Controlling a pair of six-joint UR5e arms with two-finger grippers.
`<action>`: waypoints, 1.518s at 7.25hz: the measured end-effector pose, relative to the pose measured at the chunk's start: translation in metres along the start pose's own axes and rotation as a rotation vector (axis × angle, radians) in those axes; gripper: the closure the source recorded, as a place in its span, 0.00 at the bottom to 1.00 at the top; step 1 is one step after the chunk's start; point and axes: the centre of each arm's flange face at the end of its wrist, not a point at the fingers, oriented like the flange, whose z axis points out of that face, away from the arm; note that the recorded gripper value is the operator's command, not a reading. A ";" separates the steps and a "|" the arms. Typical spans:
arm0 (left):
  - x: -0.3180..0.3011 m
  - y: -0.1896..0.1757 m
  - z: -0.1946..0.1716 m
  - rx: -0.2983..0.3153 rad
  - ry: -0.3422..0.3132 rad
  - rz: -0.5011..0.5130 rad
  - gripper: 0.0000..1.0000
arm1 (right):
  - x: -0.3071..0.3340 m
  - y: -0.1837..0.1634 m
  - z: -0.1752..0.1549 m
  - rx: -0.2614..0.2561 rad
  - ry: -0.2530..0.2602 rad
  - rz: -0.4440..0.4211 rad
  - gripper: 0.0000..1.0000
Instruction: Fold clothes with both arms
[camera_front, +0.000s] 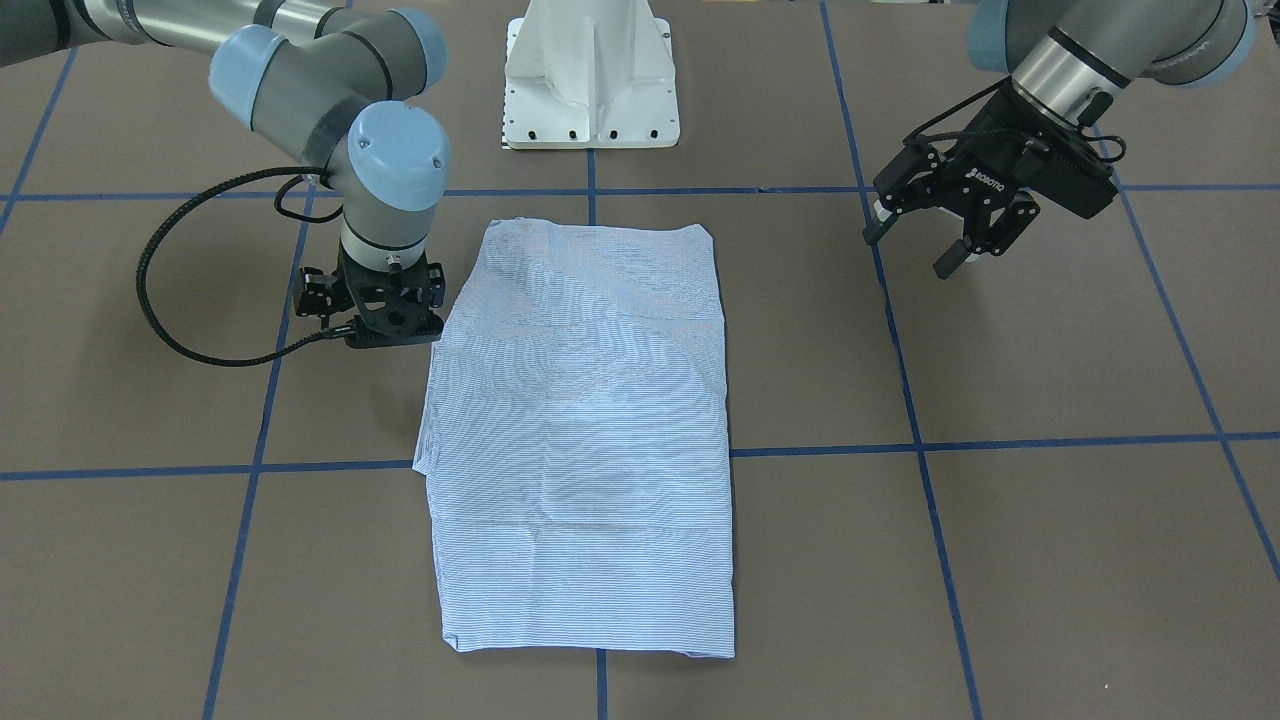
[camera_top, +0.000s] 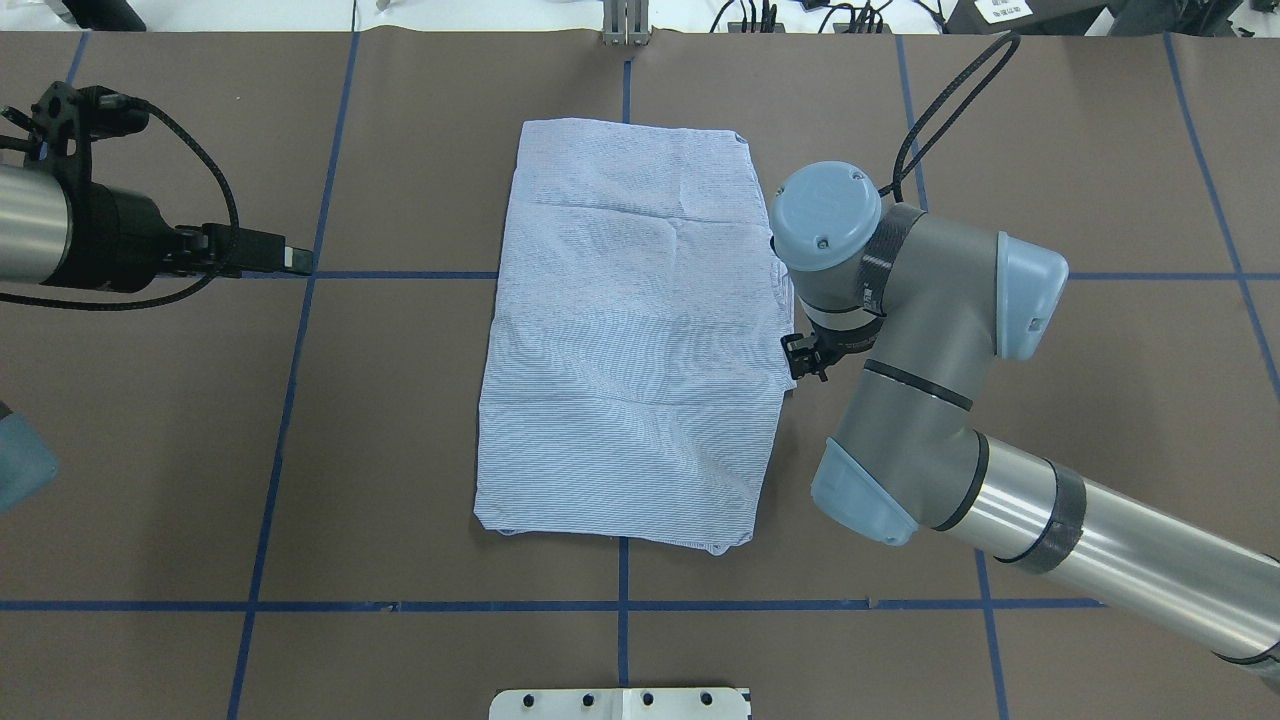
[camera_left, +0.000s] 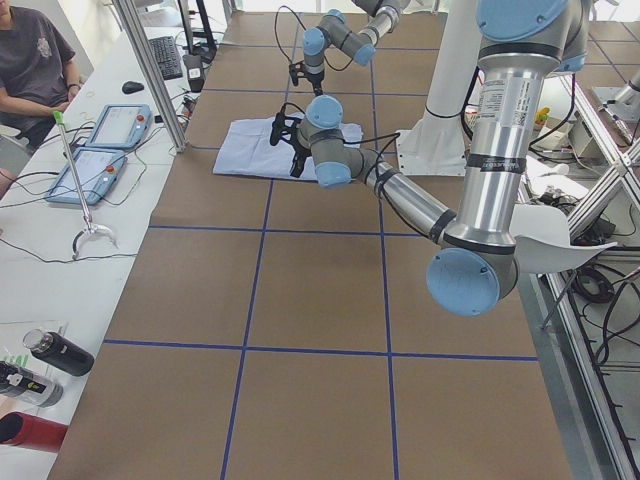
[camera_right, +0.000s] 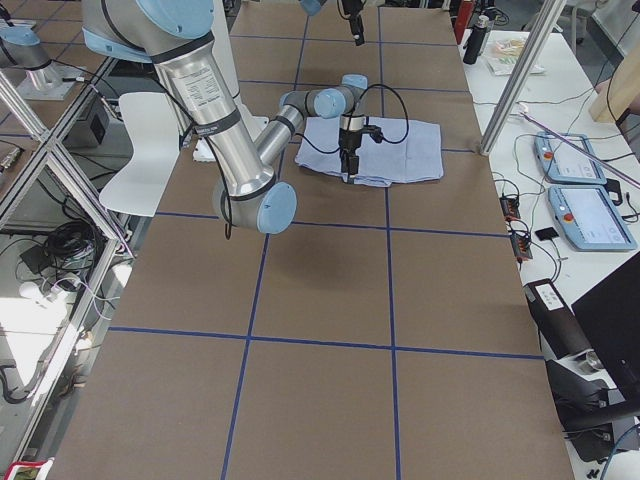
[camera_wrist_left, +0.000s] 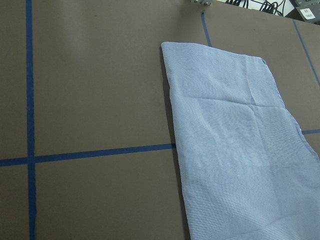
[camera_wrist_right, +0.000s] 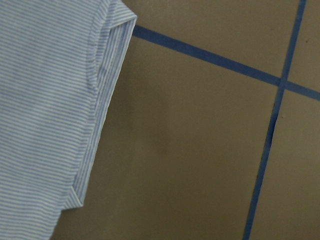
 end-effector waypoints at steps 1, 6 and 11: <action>0.001 0.000 -0.001 0.001 0.002 0.001 0.01 | -0.009 0.004 -0.007 0.022 -0.044 0.147 0.00; 0.008 -0.001 0.003 -0.012 -0.009 -0.007 0.01 | -0.103 0.083 -0.014 -0.031 -0.284 0.974 0.05; 0.011 -0.001 0.002 -0.009 -0.007 -0.024 0.01 | -0.119 0.129 -0.008 -0.063 -0.422 1.447 0.05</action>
